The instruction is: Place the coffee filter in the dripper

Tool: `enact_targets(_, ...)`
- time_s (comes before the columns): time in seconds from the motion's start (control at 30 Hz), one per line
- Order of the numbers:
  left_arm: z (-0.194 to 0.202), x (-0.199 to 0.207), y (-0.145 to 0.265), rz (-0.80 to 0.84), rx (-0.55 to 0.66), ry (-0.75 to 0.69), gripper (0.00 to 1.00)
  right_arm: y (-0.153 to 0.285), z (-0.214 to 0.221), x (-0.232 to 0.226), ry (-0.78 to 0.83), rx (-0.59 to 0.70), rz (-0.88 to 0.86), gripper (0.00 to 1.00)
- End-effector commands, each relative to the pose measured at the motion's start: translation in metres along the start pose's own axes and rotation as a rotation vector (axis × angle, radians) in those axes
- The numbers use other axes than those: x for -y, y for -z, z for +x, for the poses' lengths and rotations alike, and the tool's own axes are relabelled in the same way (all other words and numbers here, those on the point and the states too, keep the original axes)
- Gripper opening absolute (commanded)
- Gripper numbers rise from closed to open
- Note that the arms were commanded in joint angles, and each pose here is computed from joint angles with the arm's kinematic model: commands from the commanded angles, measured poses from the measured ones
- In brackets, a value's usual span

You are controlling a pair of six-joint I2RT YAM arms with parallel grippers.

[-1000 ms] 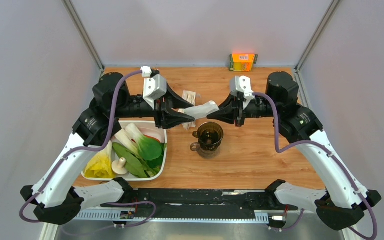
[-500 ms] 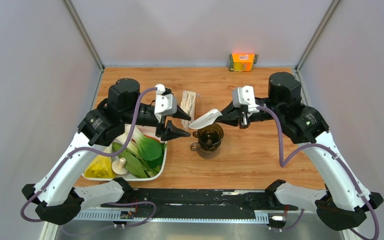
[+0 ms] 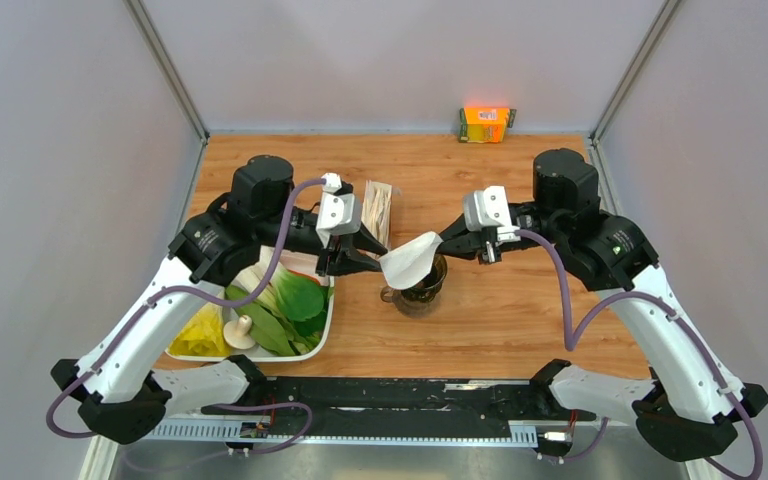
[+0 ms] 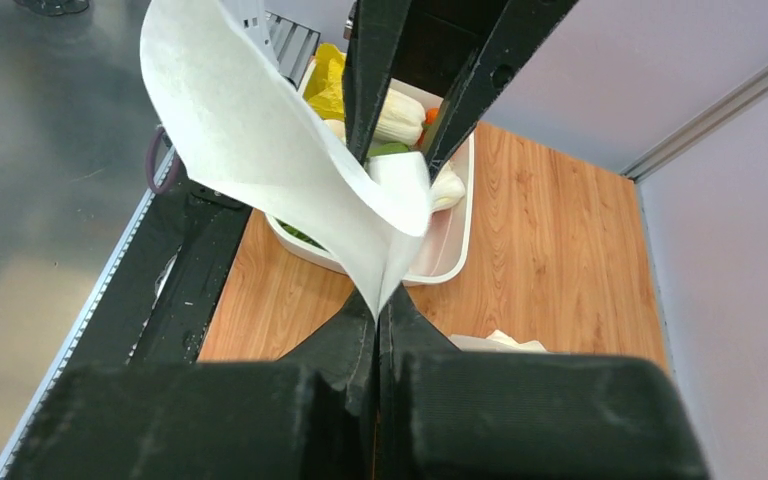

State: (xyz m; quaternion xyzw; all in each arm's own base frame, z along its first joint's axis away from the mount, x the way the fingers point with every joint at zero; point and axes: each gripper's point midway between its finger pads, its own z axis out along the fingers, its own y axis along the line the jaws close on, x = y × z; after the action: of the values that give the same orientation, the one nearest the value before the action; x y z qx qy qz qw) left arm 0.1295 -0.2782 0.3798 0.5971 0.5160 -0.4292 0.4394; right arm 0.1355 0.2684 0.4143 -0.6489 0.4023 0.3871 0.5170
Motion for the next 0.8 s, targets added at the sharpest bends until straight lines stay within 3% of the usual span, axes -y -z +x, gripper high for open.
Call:
enact_targets(0.0, -0.015, 0.005, 0.002, 0.042, 0.036, -0.055, 0.36, 0.004, -0.014, -0.009, 0.078, 0.021, -0.021, 0.0)
enact_targets(0.1, -0.013, 0.005, 0.003, 0.043, 0.029, -0.061, 0.36, 0.004, -0.011, -0.007, 0.092, 0.008, -0.011, 0.0)
enact_targets(0.17, -0.008, 0.01, 0.007, 0.048, -0.001, -0.057, 0.53, 0.005, -0.005, -0.004, 0.109, -0.027, 0.01, 0.0)
enact_targets(0.23, -0.009, 0.003, 0.012, -0.017, -0.021, -0.04, 0.63, 0.006, 0.007, 0.001, 0.12, -0.09, 0.029, 0.0)
enact_targets(0.37, -0.013, -0.035, 0.04, -0.283, -0.065, 0.049, 0.67, 0.011, 0.04, 0.014, 0.09, -0.263, 0.088, 0.0)
enact_targets(0.47, -0.03, -0.06, 0.067, -0.411, -0.017, 0.148, 0.69, 0.014, 0.063, 0.024, 0.054, -0.36, 0.148, 0.0)
enact_targets(0.67, -0.056, -0.06, 0.058, -0.346, 0.034, 0.187, 0.73, 0.01, 0.08, 0.039, -0.009, -0.448, 0.2, 0.0)
enact_targets(0.77, -0.046, -0.061, 0.044, -0.326, -0.015, 0.196, 0.74, 0.007, 0.082, 0.043, -0.032, -0.472, 0.208, 0.0)
